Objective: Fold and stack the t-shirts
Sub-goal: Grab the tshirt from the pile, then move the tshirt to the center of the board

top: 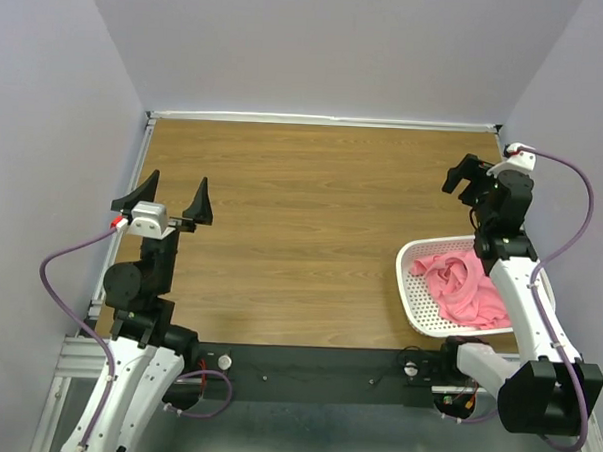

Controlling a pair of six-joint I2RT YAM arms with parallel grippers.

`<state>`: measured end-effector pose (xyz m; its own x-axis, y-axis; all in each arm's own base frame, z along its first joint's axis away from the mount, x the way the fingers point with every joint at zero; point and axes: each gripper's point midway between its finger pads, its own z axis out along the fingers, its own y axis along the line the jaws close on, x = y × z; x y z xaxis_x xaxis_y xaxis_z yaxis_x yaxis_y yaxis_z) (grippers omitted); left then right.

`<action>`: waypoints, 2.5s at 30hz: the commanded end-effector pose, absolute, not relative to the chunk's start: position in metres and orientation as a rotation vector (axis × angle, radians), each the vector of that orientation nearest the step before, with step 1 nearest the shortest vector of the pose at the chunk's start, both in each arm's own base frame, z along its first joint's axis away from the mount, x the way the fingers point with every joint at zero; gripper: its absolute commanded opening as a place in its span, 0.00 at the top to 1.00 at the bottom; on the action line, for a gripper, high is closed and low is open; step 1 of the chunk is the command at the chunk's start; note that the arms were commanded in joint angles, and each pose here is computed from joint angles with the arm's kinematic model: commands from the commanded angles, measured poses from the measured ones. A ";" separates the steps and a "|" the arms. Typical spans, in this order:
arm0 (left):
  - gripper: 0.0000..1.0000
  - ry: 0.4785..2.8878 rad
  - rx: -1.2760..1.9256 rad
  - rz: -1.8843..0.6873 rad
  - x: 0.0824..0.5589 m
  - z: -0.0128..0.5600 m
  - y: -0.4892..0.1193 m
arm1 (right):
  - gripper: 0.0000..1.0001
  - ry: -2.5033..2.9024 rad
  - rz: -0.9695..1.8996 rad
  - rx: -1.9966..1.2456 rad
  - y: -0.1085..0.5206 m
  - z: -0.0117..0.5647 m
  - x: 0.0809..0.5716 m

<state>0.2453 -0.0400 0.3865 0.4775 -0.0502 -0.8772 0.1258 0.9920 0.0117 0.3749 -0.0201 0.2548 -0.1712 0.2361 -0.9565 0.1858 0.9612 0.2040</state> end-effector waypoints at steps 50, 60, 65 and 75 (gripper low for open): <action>0.03 1.003 0.146 -0.167 0.223 0.402 -0.053 | 0.51 2.662 -0.291 -0.679 -0.044 0.089 0.237; 0.04 1.013 0.153 -0.171 0.226 0.400 -0.055 | 0.99 2.368 -0.063 -0.641 -0.003 0.184 0.279; 0.04 1.023 0.162 -0.174 0.229 0.398 -0.057 | 0.99 1.917 0.199 -0.666 0.055 0.349 0.316; 0.05 1.029 0.217 -0.180 0.231 0.392 -0.066 | 0.99 1.237 0.808 -0.610 0.142 0.617 0.318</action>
<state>0.2327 -0.0560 0.3908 0.4969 -0.0605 -0.8657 0.2084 0.9767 0.0514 0.3313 0.1025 0.5539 0.1291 -0.0665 -0.9894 -0.6163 0.7763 -0.1326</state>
